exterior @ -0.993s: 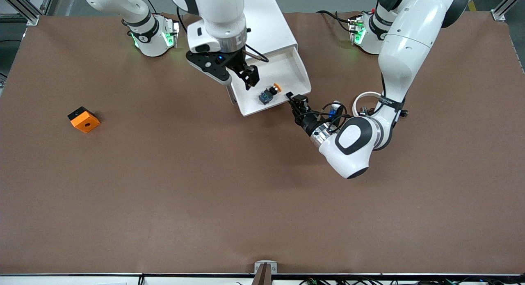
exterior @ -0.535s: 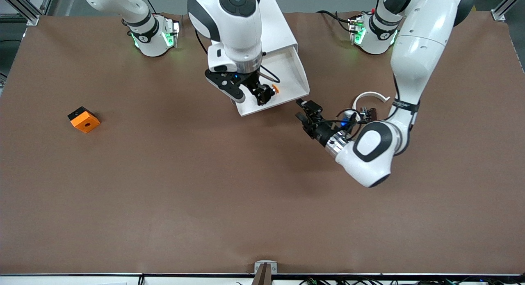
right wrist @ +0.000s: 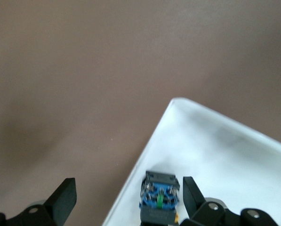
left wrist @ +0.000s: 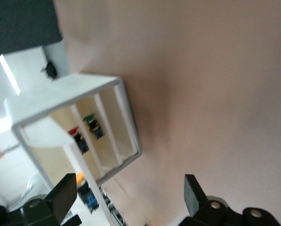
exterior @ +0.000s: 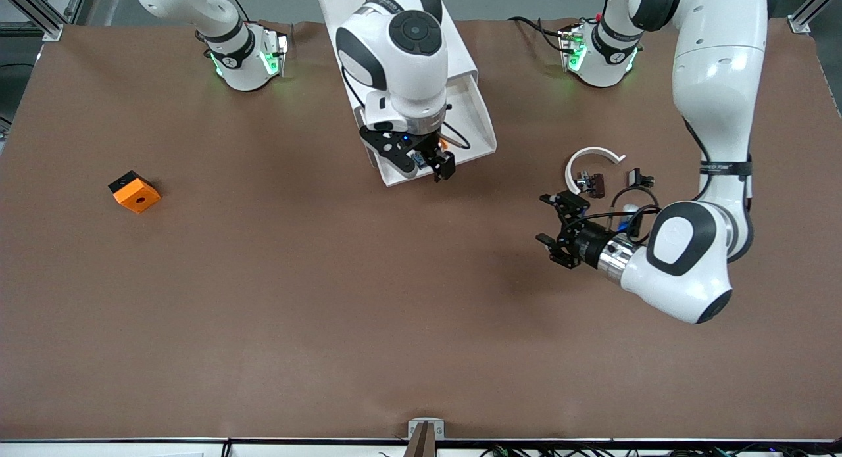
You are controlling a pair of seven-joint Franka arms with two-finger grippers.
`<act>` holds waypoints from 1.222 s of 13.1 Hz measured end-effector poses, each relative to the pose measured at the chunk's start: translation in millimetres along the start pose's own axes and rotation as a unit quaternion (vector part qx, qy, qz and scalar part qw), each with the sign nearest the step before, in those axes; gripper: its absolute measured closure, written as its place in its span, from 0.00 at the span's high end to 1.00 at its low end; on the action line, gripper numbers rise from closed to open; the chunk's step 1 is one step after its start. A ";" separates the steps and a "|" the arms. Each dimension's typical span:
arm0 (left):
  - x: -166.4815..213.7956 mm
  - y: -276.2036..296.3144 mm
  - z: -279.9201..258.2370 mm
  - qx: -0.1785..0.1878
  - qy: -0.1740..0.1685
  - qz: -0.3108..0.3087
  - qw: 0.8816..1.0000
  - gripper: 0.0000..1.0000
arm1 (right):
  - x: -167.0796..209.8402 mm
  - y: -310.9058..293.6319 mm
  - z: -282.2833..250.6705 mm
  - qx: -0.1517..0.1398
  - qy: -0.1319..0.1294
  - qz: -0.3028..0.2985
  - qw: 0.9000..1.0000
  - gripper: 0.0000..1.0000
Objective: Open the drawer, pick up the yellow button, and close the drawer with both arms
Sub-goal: 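Lift the button out with the right gripper while the left gripper releases the drawer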
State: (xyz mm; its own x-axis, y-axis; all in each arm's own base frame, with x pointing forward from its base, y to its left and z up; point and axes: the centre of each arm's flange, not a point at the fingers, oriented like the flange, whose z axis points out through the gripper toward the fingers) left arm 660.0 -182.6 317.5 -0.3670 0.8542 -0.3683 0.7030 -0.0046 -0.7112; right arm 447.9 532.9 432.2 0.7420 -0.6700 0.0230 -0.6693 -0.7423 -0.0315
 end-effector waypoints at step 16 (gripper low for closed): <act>-20.8 -52.2 -77.1 -0.162 0.169 0.270 0.934 1.00 | -23.7 11.9 30.6 -0.057 -0.008 -0.046 0.997 0.81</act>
State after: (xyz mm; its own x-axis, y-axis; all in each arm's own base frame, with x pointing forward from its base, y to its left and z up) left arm 678.0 -160.1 408.4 0.2692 0.8880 -0.3728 0.8975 -0.3717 -0.2373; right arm 423.6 540.1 400.6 0.8001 -0.5998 0.0035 -0.5979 -0.7971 0.0846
